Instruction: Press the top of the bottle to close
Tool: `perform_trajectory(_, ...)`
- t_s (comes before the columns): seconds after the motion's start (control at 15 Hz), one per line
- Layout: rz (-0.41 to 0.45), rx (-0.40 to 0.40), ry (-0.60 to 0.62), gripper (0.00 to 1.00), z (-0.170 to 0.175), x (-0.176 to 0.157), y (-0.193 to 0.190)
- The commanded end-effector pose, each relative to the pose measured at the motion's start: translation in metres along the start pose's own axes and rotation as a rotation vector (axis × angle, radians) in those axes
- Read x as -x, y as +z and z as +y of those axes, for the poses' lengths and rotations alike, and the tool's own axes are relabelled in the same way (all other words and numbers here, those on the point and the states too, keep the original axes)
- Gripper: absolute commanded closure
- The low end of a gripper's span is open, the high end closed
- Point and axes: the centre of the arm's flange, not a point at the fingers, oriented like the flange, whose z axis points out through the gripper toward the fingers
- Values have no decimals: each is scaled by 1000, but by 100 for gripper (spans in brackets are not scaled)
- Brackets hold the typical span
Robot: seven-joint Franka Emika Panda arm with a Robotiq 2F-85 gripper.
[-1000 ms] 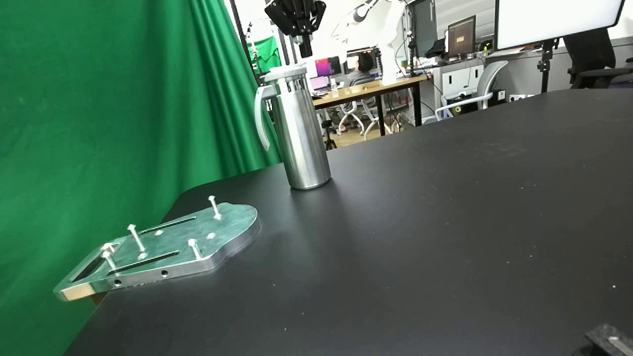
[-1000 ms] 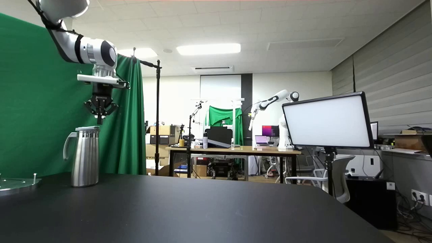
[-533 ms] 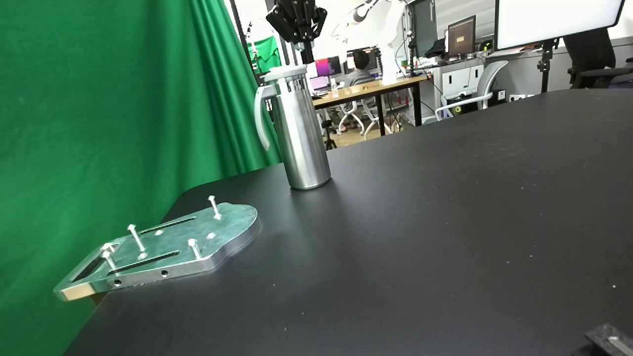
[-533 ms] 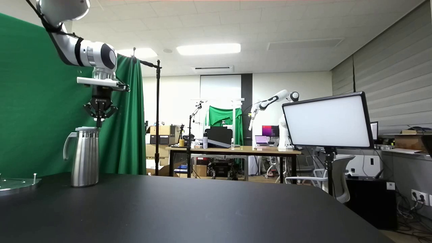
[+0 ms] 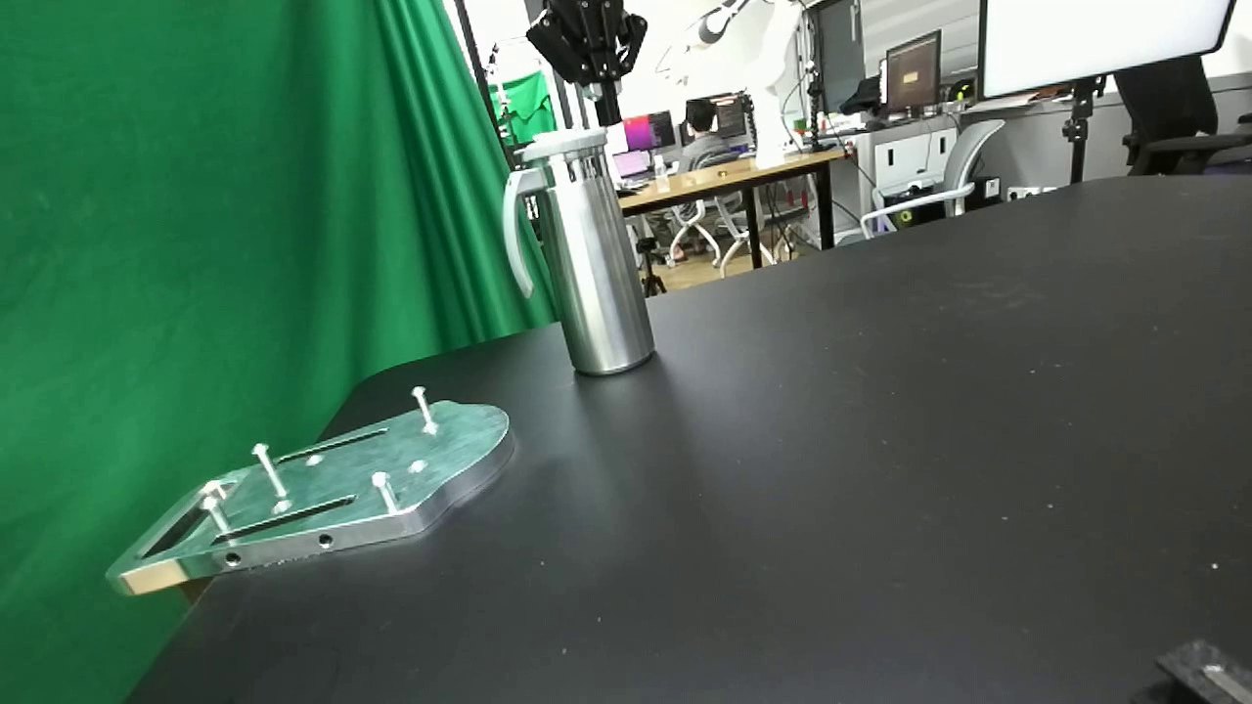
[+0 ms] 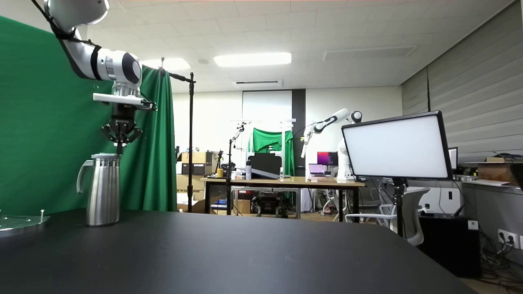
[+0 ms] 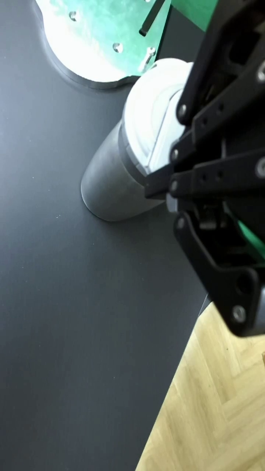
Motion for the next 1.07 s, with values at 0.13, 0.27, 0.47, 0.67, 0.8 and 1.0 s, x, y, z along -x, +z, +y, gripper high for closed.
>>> perform_trajectory(0.13,15,11,32,100,1,21,-35)
perform_trajectory(0.27,32,-6,46,74,4,38,-47)
perform_trajectory(0.47,15,-13,36,61,6,67,-57)
perform_trajectory(0.67,2,20,38,41,9,108,-60)
perform_trajectory(0.8,11,-14,48,27,16,131,-64)
perform_trajectory(1.0,14,-28,49,7,24,158,-76)
